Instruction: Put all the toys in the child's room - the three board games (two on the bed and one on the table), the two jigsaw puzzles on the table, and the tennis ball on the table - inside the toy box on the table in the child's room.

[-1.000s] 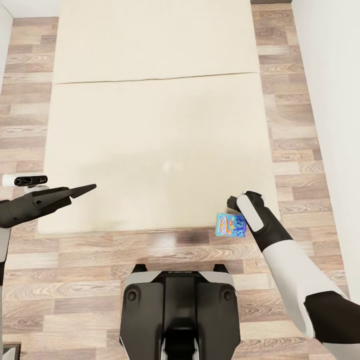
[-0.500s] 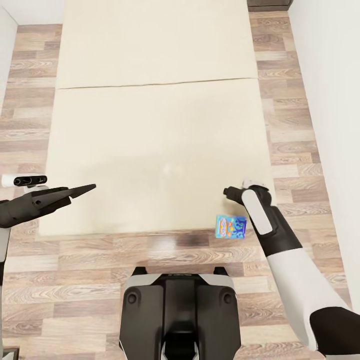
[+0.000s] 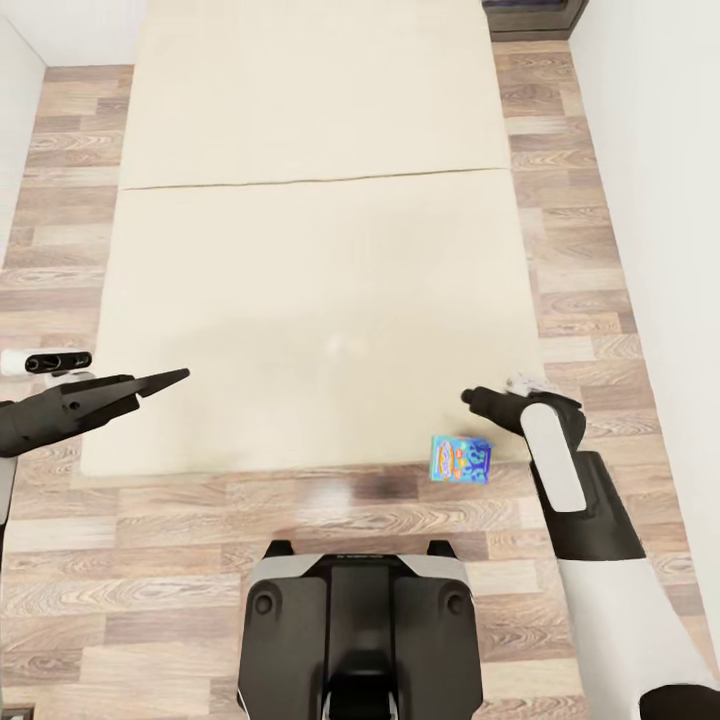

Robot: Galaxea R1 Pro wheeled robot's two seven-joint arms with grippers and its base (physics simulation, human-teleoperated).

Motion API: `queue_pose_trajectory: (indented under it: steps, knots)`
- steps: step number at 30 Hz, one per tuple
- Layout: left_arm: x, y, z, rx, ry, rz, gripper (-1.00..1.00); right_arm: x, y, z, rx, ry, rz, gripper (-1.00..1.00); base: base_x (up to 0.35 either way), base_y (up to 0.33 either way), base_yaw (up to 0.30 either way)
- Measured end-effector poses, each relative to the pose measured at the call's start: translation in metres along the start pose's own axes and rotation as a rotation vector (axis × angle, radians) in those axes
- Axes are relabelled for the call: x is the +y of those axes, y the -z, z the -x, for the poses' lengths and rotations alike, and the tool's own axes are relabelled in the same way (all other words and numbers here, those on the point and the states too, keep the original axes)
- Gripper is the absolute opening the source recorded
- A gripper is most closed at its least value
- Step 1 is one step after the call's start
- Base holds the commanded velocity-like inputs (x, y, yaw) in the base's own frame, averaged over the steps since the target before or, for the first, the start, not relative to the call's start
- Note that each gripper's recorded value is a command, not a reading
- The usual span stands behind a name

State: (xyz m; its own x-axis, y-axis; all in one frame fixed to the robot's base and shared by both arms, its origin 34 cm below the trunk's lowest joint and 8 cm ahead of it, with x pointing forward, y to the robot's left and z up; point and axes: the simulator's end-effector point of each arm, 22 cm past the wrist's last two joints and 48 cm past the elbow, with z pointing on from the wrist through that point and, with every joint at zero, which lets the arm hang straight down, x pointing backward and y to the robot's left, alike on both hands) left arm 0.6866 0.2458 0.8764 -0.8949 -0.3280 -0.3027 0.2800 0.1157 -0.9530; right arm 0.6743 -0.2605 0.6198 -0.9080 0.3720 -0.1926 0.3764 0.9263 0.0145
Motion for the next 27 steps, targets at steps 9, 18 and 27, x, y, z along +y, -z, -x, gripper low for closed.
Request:
queue_pose_trajectory:
  steps: [9, 18, 27]
  knots:
    - [-0.003, 0.014, 0.007, -0.008, -0.022, 0.035, 1.0, -0.029, 0.019, -0.047, 0.08, -0.176, 0.22, 1.0, 0.0, 0.0, 0.0]
    - [-0.004, 0.053, 0.008, -0.083, -0.013, 0.106, 1.0, -0.08, 0.047, -0.073, 0.063, -0.315, 0.411, 1.0, 0.0, 0.0, 0.0]
    - [-0.005, 0.079, -0.01, -0.118, 0.028, 0.156, 1.0, -0.121, 0.08, -0.116, 0.065, -0.441, 0.512, 1.0, 0.0, 0.0, 0.0]
